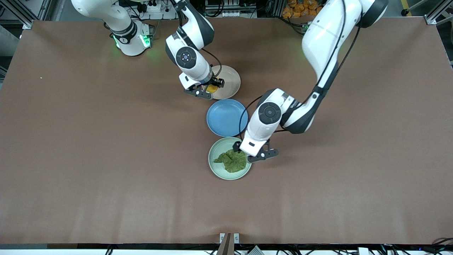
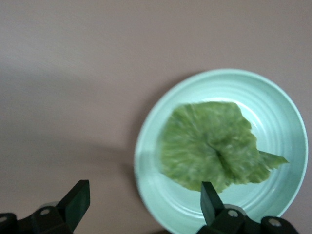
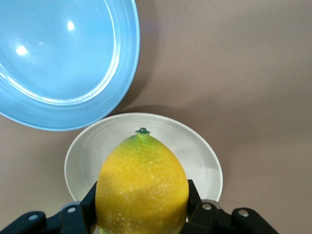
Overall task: Place lemon and lettuce in plates
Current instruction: 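Release the lettuce onto the green plate with the left gripper, then lower the lemon onto the cream plate while the left gripper withdraws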
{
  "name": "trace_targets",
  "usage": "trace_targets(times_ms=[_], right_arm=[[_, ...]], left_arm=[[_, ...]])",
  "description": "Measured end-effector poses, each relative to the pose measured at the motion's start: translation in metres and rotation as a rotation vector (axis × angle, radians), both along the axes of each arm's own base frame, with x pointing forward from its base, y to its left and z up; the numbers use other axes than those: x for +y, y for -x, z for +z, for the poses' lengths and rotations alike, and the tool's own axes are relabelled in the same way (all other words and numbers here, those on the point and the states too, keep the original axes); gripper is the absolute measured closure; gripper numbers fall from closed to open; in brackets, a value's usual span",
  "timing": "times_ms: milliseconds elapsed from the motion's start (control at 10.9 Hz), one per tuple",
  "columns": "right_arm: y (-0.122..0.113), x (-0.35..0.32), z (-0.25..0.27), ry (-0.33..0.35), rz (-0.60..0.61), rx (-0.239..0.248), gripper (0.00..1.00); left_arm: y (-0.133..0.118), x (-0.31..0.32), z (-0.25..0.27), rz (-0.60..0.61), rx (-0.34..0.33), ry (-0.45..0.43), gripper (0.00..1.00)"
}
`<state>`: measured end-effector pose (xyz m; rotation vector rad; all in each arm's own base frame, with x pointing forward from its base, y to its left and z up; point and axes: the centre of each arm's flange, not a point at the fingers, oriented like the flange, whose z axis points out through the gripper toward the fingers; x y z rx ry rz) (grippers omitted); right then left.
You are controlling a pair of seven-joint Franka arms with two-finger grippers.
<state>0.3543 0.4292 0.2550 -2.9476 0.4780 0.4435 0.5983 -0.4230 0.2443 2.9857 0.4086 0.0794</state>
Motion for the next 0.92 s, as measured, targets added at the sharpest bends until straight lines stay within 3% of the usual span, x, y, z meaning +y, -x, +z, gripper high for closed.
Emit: trace_targets(times_ms=[276,553,645,829,921], right_arm=[[0.020,0.015,-0.016,0.017,-0.007,-0.010,0.30],[0.039,0.031,-0.036,0.030,-0.031,-0.032,0.30],[0.045,0.035,-0.040,0.032,-0.027,-0.036,0.27],[0.051,0.042,-0.042,0.028,-0.059,-0.054,0.04],[0.049,0.042,-0.041,0.027,-0.070,-0.057,0.00]], left_arm=[[-0.022,0.048,0.082,0.037,-0.008,-0.073,0.00],[-0.037,0.102,0.158,-0.002,-0.071,-0.138,0.00],[-0.044,0.126,0.177,-0.039,-0.086,-0.152,0.00],[-0.054,0.183,0.214,-0.116,-0.091,-0.187,0.00],[-0.056,0.207,0.232,-0.152,-0.098,-0.201,0.00]])
